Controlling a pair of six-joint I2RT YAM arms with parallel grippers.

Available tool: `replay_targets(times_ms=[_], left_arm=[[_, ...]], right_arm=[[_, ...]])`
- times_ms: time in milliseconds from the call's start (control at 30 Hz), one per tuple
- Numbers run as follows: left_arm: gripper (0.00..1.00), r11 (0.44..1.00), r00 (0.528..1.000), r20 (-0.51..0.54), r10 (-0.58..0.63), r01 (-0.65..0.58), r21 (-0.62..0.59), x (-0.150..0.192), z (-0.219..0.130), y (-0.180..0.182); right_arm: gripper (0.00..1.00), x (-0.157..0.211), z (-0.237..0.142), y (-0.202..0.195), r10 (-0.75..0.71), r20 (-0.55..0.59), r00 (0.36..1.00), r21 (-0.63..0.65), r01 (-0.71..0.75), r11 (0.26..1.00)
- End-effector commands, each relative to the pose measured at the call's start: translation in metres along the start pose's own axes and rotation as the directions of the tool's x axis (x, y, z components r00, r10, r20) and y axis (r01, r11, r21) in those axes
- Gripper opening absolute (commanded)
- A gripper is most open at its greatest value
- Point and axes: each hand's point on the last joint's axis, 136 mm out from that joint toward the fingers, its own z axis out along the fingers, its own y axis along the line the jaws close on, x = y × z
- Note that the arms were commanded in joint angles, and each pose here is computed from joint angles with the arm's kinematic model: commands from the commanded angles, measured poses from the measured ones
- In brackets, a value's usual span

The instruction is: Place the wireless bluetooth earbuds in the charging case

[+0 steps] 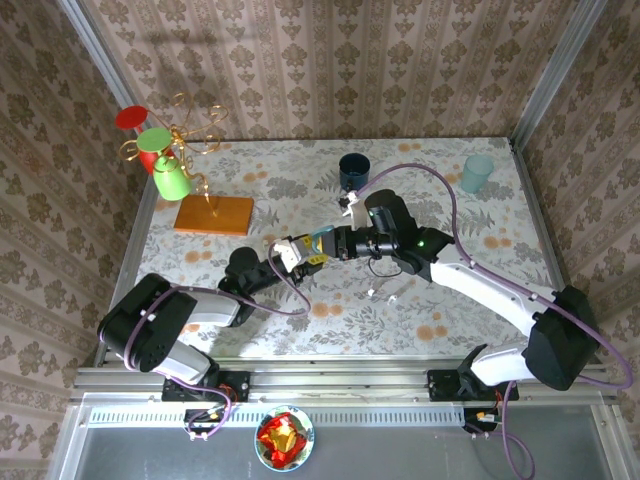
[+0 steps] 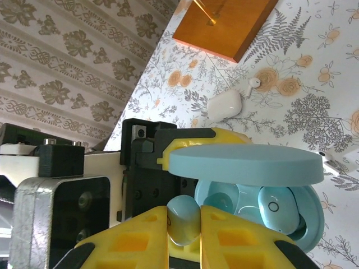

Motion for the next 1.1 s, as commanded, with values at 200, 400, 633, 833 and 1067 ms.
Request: replay_targets(times_ms=[200,400,633,833,1067], left_arm=[[0.3,1.0,0.998,0.047,0.029,-0.029,0.0,-0.016,0.005,0.002],[0.31,1.0,0.998,0.05,0.026,-0.027,0.009,-0.017,0.006,0.0],[0.31,1.0,0.999,0.046,0.024,-0.024,-0.004,-0.016,0.006,0.002],[0.31,1.0,0.999,0.047,0.012,-0.012,-0.007,-0.016,0.006,0.002],[0.31,1.0,0.999,0.043,0.011,-0.011,-0.006,-0.015,0.006,0.002]], right_arm=[[0.19,-0.006,0.001,-0.002,-0.027,0.007,1.0,0.035,0.027,0.999],[0.19,-0.001,0.013,-0.011,-0.011,-0.022,1.0,0.05,0.012,0.999],[0.23,0.001,0.014,-0.019,-0.001,-0.024,1.0,0.087,0.003,0.996],[0.31,-0.002,0.008,-0.018,-0.002,-0.01,1.0,0.105,0.003,0.994],[0.32,-0.01,-0.008,-0.008,-0.021,0.038,0.999,0.088,0.017,0.996]])
